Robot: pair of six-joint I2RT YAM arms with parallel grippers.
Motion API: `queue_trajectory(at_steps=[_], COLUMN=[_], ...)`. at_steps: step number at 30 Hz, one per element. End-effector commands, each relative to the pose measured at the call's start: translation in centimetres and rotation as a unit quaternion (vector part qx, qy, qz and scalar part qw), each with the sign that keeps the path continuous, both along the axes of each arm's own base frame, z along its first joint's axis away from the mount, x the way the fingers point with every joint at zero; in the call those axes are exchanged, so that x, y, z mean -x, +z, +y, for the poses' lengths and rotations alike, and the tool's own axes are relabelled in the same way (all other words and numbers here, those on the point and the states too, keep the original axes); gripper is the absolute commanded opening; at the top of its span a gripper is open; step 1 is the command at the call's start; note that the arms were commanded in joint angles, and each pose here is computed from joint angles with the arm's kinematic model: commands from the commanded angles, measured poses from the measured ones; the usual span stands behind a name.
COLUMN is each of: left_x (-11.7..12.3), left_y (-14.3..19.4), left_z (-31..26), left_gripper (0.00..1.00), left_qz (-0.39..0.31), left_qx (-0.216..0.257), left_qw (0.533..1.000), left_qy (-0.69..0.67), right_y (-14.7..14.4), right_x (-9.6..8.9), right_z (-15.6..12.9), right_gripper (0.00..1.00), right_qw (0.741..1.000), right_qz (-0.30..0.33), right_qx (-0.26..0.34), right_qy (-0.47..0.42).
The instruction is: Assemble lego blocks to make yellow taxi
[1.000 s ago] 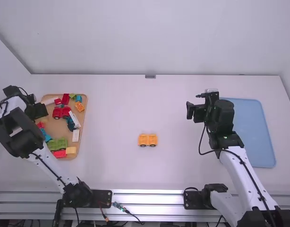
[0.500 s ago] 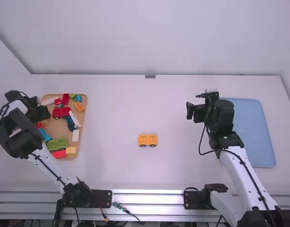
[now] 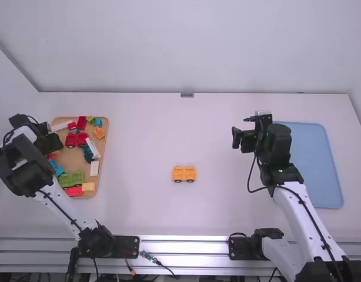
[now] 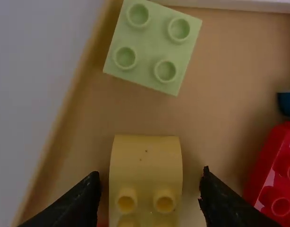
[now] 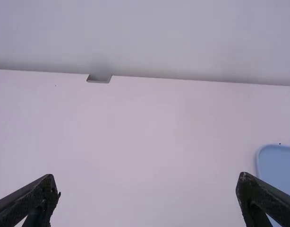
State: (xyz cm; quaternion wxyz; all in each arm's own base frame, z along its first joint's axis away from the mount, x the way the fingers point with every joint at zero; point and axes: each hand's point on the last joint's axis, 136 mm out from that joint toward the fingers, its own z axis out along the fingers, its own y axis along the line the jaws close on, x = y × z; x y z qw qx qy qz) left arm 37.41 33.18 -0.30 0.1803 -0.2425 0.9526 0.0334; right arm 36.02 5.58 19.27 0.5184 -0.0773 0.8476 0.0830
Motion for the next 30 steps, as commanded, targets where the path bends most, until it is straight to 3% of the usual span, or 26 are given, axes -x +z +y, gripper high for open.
queue_trajectory(at_steps=[1, 5, 9, 16, 18, 26, 30], left_x=[0.3, 0.1, -0.1, -0.3, -0.5, -2.3, -2.9], left_y=[-1.0, -1.0, -0.9, -0.6, 0.2, 6.9, 9.7], left_z=[-0.8, -1.0, -0.9, -0.6, -0.4, -2.3, -5.0], left_gripper=[0.51, 0.45, 0.22, 0.14, 0.02, 0.02, 0.02], left_qz=[0.011, 0.012, 0.007, -0.001, -0.014, -0.09, -0.083], left_qx=[0.014, 0.014, 0.014, 0.013, 0.016, 0.044, 0.027], left_qw=[1.0, 1.0, 1.0, 1.0, 0.998, 0.993, 0.995], left_qy=[0.007, 0.004, 0.012, 0.024, 0.054, 0.069, 0.042], right_y=[2.5, 2.5, 2.5, 2.5, 2.6, 2.6, 2.6], right_x=[-0.4, -0.4, -0.4, -0.4, -0.4, -0.4, -0.4], right_z=[0.1, 0.1, 0.1, 0.1, 0.1, 0.1, 0.1], right_gripper=[0.99, 0.99, 0.99, 0.99, 0.99, 0.99, 0.99], right_qw=[1.0, 1.0, 1.0, 1.0, 1.0, 1.0, 1.0], right_qz=[-0.029, -0.029, -0.029, -0.029, -0.03, -0.031, -0.03], right_qx=[-0.005, -0.004, -0.004, -0.004, -0.004, -0.005, -0.008], right_qy=[0.001, 0.001, 0.001, 0.001, 0.001, 0.001, 0.0])
